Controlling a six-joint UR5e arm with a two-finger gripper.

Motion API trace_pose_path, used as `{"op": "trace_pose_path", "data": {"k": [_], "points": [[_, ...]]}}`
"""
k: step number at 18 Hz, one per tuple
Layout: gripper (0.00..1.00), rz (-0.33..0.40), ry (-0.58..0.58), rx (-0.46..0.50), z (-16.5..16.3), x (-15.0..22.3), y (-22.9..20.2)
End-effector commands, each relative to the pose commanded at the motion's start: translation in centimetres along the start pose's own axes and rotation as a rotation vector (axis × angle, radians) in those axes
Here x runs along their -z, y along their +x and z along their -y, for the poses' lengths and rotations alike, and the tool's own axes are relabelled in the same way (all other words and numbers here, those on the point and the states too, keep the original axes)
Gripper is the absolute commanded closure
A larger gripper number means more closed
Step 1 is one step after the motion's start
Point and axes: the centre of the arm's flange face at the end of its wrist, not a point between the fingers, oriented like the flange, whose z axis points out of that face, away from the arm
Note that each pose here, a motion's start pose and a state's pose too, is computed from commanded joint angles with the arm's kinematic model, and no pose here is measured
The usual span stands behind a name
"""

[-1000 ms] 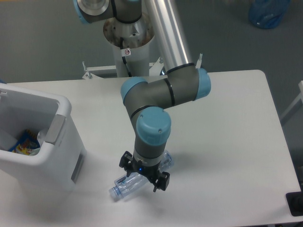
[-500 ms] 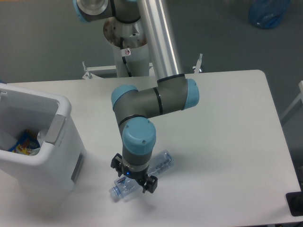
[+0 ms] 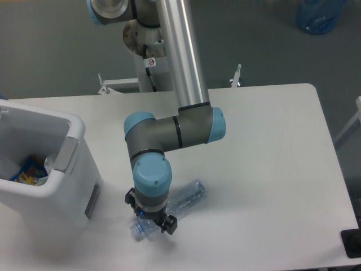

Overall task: Place the trash in the trash can
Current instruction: 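Lower the gripper over the clear plastic bottle and grasp it, then lift the bottle and carry it over the bin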

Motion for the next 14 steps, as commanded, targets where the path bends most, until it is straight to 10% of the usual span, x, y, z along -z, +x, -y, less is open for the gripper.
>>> {"op": "trace_pose_path", "data": {"k": [4,14], "points": [[0.66,0.011,-0.011,-0.003,0.2,0.1,-0.3],[0.68,0.097,0.122,0.019,1.5,9.5,-1.1]]}}
